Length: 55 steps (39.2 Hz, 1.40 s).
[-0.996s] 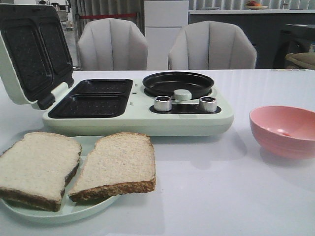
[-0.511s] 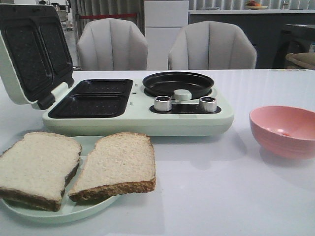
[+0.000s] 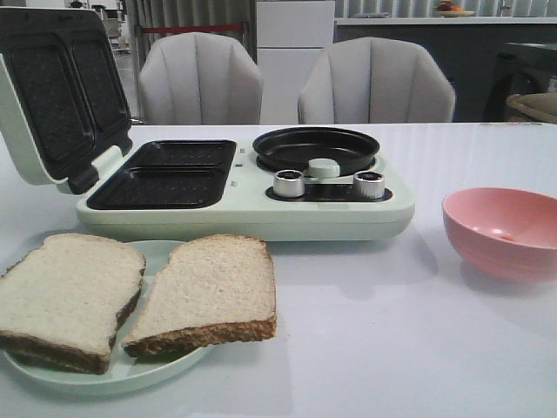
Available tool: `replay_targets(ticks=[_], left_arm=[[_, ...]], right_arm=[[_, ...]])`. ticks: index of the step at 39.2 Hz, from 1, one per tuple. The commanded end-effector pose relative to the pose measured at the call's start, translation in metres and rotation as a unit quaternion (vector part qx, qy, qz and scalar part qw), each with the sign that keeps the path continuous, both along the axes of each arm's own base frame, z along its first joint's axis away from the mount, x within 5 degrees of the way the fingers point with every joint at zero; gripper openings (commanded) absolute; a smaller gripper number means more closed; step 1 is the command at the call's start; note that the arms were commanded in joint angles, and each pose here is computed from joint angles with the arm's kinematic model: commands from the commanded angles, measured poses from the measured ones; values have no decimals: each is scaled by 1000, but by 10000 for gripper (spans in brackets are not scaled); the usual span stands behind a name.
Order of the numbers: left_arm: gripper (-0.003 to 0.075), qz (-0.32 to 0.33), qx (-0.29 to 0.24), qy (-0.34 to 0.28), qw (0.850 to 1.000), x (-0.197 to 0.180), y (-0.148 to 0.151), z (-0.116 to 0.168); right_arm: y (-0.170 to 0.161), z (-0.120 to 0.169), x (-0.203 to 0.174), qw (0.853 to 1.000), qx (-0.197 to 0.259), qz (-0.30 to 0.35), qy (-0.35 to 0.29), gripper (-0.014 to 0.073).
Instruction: Make breakfast with bread and shrimp
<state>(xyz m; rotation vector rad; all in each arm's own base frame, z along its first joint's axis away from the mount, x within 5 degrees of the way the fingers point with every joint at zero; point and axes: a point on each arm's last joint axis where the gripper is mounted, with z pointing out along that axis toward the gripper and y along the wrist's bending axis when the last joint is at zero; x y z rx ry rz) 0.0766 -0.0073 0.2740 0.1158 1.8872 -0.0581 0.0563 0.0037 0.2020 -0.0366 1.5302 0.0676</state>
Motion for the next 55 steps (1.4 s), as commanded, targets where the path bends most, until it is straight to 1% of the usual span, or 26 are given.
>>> replay_targets(ticks=[1, 4, 6, 10, 14, 17, 18, 23, 25, 28, 35, 36, 40, 43, 51, 55], left_arm=[[568, -50, 45, -7, 998, 10, -8, 10], [568, -93, 88, 30, 991, 15, -16, 4], [568, -121, 118, 53, 984, 19, -22, 1], [565, -177, 201, 88, 959, 24, -33, -10], [565, -217, 275, 104, 931, 28, -43, -17], [565, -238, 342, 110, 903, 31, -49, -22], [565, -242, 358, 109, 895, 32, -50, -23], [565, -259, 452, 84, 850, 41, -59, -26], [565, -266, 476, 75, 835, 44, -63, -28], [565, -273, 503, 74, 816, 50, -69, -32], [565, -296, 542, 90, 781, 60, -82, -47], [565, -331, 548, 72, 765, 54, -95, -49], [565, -353, 556, 75, 749, 58, -104, -58], [565, -369, 566, 77, 734, 60, -110, -66], [565, -387, 608, 112, 684, 68, -119, -90], [565, -394, 622, 122, 666, 71, -121, -98]], right_arm=[[0, 14, -3, 998, -5, 0, -59, 153], [0, 14, -3, 998, -5, 0, -59, 153], [0, 14, -3, 998, -5, 0, -59, 153], [0, 14, -3, 998, -5, 0, -59, 153], [0, 14, -3, 998, -5, 0, -59, 153], [0, 14, -3, 998, -5, 0, -59, 153], [0, 14, -3, 998, -5, 0, -59, 153], [0, 14, -3, 998, -5, 0, -59, 153], [0, 14, -3, 998, -5, 0, -59, 153], [0, 14, -3, 998, -5, 0, -59, 153], [0, 14, -3, 998, -5, 0, -59, 153], [0, 14, -3, 998, -5, 0, -59, 153], [0, 14, -3, 998, -5, 0, -59, 153], [0, 14, -3, 998, -5, 0, -59, 153], [0, 14, -3, 998, -5, 0, -59, 153], [0, 14, -3, 998, -5, 0, -59, 153]])
